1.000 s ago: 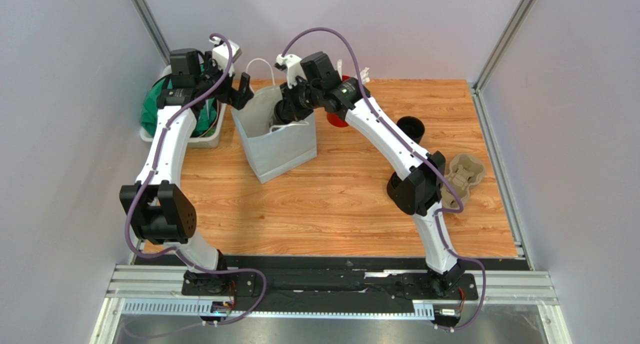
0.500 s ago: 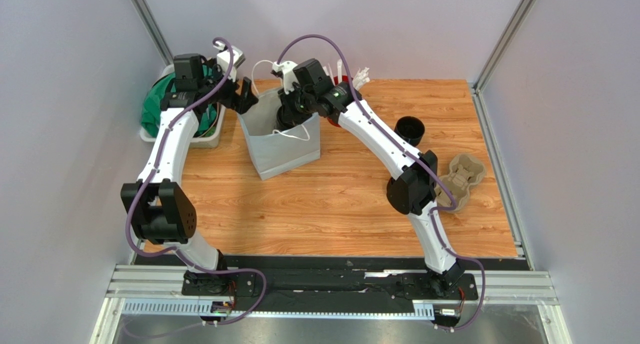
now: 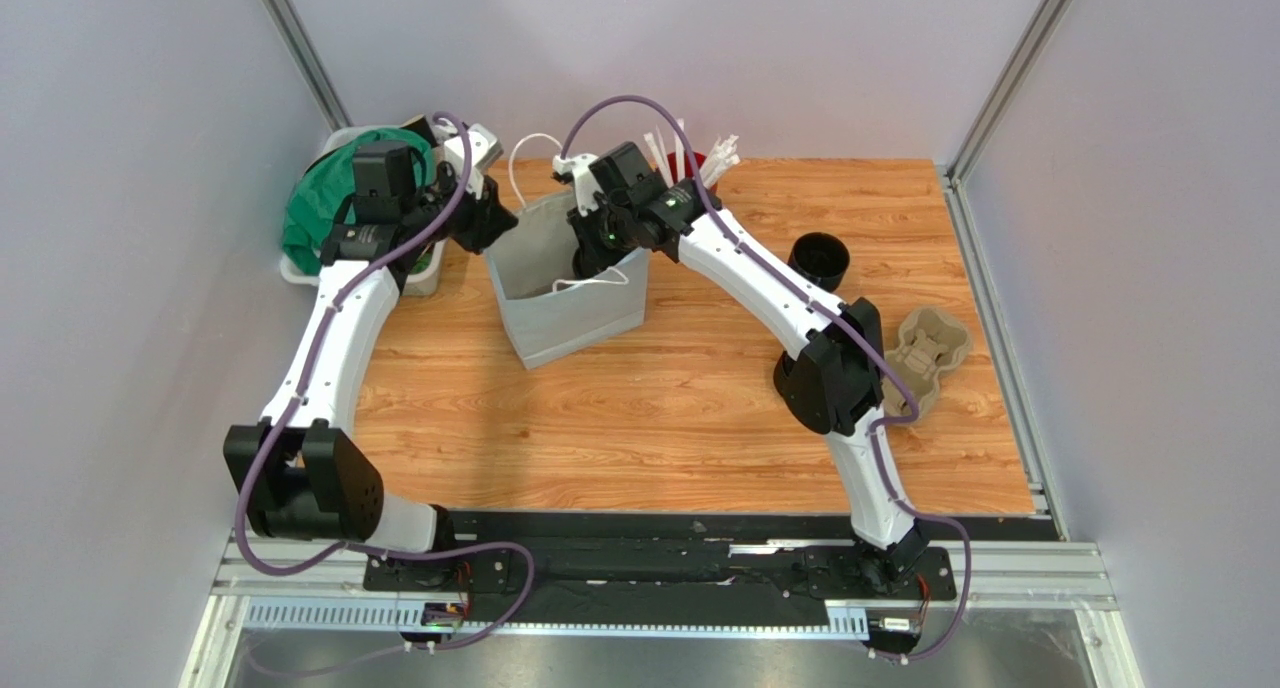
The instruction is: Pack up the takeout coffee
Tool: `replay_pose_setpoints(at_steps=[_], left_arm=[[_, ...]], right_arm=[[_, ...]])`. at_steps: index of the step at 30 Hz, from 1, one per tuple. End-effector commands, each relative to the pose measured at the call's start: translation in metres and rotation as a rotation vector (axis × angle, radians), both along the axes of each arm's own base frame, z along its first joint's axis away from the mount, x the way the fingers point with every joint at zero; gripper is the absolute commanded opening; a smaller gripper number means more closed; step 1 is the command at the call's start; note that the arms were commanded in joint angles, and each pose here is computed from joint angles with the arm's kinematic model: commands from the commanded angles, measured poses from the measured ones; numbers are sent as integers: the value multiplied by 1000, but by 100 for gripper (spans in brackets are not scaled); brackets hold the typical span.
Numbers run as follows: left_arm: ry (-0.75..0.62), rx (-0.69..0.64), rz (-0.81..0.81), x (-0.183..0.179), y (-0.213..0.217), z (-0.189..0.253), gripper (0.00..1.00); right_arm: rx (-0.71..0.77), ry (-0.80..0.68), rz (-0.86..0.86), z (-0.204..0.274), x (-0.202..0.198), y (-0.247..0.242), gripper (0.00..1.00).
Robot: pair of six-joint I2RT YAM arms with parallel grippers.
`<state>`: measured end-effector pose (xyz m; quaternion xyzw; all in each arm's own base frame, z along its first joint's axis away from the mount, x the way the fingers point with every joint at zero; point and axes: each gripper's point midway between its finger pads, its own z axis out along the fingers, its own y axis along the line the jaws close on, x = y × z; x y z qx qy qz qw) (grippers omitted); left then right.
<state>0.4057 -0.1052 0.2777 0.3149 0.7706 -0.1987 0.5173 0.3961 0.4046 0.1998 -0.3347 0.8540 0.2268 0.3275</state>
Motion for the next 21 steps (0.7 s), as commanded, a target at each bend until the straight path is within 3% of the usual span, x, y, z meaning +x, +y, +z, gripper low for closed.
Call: replay_pose_setpoints(at_steps=[1, 8, 21], left_arm=[[-103, 22, -29, -14, -14, 26, 26], [-93, 75, -11, -25, -23, 16, 15], [-72, 43, -3, -40, -31, 22, 15]], right_arm=[[87, -33, 35, 51, -22, -4, 0], [44, -57, -27, 54, -30, -19, 0], [-172, 17, -28, 18, -46, -47, 0]])
